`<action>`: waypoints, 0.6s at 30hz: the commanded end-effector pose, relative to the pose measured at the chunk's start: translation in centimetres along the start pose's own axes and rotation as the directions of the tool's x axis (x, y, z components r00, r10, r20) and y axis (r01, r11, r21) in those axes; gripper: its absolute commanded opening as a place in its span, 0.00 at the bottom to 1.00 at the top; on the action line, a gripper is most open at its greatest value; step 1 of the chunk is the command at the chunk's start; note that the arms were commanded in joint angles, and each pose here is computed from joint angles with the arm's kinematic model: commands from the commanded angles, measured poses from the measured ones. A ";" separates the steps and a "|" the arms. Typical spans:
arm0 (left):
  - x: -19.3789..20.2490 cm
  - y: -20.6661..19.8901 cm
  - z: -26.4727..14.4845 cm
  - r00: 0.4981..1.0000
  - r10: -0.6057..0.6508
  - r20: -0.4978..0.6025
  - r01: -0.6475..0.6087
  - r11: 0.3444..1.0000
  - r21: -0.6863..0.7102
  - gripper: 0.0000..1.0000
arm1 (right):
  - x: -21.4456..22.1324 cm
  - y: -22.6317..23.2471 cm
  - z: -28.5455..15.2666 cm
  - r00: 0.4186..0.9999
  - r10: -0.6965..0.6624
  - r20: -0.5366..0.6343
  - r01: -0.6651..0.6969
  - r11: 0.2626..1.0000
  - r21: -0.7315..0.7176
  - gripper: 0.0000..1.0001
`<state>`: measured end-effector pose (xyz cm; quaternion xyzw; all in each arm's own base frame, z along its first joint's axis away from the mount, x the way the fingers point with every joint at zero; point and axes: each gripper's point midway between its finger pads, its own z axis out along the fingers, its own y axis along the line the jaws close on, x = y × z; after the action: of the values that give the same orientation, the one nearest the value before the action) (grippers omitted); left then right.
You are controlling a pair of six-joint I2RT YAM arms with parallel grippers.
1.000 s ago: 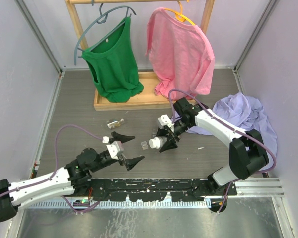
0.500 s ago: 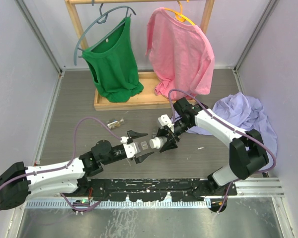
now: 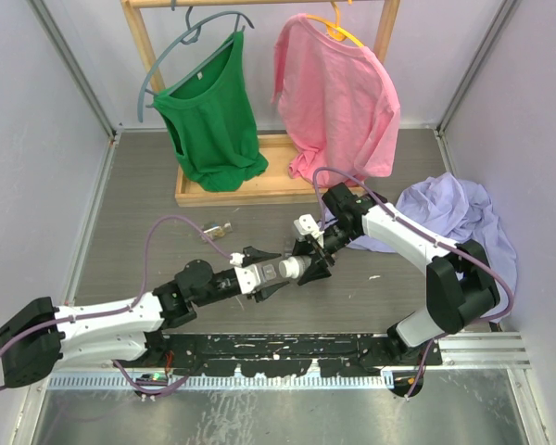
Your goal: Sort the pills into containers
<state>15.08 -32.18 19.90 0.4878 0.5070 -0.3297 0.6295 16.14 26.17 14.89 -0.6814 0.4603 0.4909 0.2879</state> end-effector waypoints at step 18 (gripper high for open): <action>-3.2 0.9 1.0 0.996 -0.008 0.089 0.009 1.000 -0.015 0.57 | -0.8 0.2 0.1 1.000 -0.013 0.024 0.014 1.000 -0.010 0.01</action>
<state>15.18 -32.47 19.82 0.4869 0.5114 -0.3323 0.6253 16.12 26.18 14.89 -0.6815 0.4602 0.4910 0.2876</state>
